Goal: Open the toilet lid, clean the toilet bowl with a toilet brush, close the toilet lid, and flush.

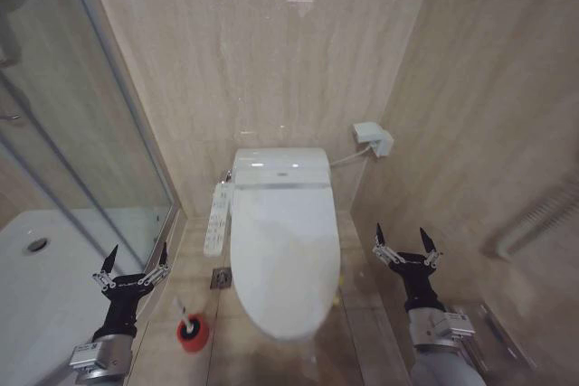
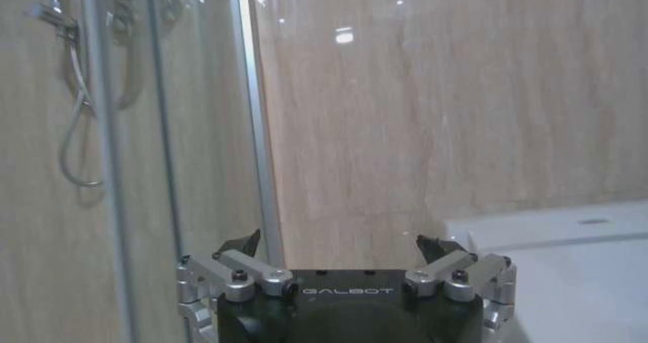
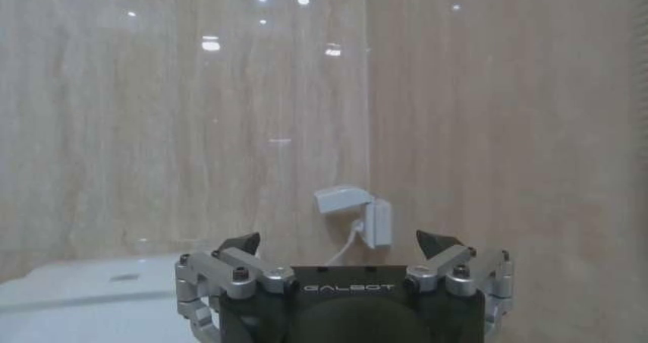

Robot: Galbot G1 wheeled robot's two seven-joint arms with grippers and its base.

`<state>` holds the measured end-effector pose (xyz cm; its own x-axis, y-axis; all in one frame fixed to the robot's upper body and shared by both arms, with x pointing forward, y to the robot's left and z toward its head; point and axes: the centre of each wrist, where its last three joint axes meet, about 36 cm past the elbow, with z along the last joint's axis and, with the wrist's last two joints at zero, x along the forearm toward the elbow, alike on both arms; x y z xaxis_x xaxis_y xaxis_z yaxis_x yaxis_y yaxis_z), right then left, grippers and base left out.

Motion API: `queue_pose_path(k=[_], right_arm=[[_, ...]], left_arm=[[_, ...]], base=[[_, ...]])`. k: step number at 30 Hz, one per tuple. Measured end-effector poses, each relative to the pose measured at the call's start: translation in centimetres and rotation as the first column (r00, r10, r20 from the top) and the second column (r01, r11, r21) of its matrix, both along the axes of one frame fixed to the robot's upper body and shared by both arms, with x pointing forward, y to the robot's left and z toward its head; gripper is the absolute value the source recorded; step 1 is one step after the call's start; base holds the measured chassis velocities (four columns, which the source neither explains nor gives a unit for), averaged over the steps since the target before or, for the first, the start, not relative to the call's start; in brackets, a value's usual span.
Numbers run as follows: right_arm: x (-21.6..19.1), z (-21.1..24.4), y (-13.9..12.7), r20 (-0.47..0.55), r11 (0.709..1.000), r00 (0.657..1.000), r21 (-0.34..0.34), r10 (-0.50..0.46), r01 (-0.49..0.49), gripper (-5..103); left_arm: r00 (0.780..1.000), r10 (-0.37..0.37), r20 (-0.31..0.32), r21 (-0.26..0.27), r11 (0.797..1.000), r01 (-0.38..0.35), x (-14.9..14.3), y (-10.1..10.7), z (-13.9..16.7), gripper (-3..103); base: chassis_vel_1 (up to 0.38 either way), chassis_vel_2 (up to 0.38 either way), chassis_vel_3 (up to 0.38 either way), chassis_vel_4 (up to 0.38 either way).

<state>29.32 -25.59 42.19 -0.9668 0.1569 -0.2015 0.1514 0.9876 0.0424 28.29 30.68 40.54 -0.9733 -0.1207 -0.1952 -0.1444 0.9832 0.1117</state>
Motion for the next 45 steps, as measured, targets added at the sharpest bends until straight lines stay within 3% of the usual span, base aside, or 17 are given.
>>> queue_pose_path(k=[13, 29, 45], right_arm=[[-0.03, -0.02, 0.00, -0.001, 1.000, 1.000, 0.000, 0.000, 0.000, 100], [0.02, 0.01, 0.00, 0.001, 1.000, 1.000, 0.000, 0.000, 0.000, 100], [-0.03, -0.02, 0.00, -0.001, 1.000, 1.000, 0.000, 0.000, 0.000, 100]], left_arm=[[1.000, 0.000, 0.000, 0.000, 1.000, 0.000, -0.02, -0.01, -0.01, 100], [1.000, 0.000, 0.001, 0.000, 1.000, 0.000, 0.01, -0.01, 0.01, 100], [1.000, 0.000, 0.000, 0.000, 1.000, 0.000, -0.02, -0.01, 0.00, 100]], base=[[0.310, -0.325, -0.312, 0.312], [-0.022, 0.003, 0.008, 0.002], [0.123, -0.120, -0.123, 0.125]])
